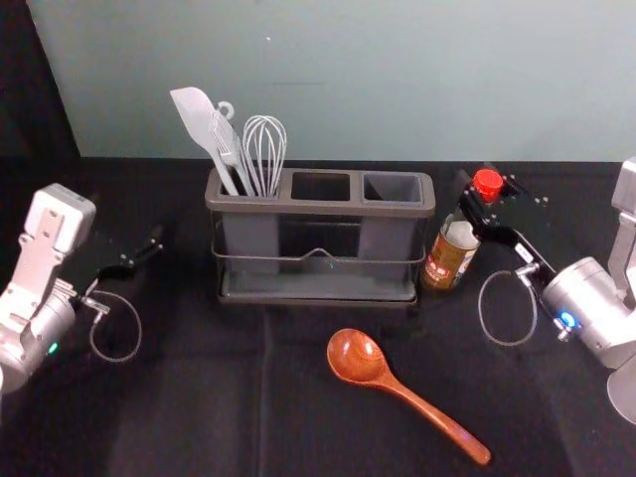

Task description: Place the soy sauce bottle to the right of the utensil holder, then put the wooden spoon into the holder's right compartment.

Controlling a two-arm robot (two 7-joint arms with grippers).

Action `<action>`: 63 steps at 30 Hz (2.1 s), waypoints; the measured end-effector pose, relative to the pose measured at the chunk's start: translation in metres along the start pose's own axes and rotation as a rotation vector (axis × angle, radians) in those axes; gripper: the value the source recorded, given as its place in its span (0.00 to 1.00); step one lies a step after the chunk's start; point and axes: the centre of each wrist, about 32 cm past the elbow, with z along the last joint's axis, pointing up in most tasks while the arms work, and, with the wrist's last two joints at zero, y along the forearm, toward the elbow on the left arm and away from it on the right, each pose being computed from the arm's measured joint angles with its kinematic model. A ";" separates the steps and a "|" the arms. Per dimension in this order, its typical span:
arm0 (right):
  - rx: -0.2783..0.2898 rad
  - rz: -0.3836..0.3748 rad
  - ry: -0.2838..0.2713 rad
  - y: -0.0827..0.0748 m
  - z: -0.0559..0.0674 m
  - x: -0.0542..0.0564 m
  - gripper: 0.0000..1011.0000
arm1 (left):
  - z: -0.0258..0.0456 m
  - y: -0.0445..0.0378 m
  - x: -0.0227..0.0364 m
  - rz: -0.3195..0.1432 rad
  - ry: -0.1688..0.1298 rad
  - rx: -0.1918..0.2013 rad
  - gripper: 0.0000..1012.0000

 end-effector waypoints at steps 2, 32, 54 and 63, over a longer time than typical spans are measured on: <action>0.000 -0.001 -0.002 0.000 -0.001 0.000 0.45 | 0.0000 0.0000 0.0000 0.000 0.000 0.000 0.99; 0.053 0.084 -0.144 -0.006 0.050 -0.036 0.99 | 0.0000 0.0000 0.0000 0.000 0.000 0.000 0.99; -0.158 0.157 -0.136 0.014 0.044 -0.112 0.99 | 0.0000 0.0000 0.0000 0.000 0.000 0.000 0.99; -0.191 0.166 -0.133 0.017 0.041 -0.121 0.99 | 0.0000 0.0000 0.0000 0.000 0.000 0.000 0.99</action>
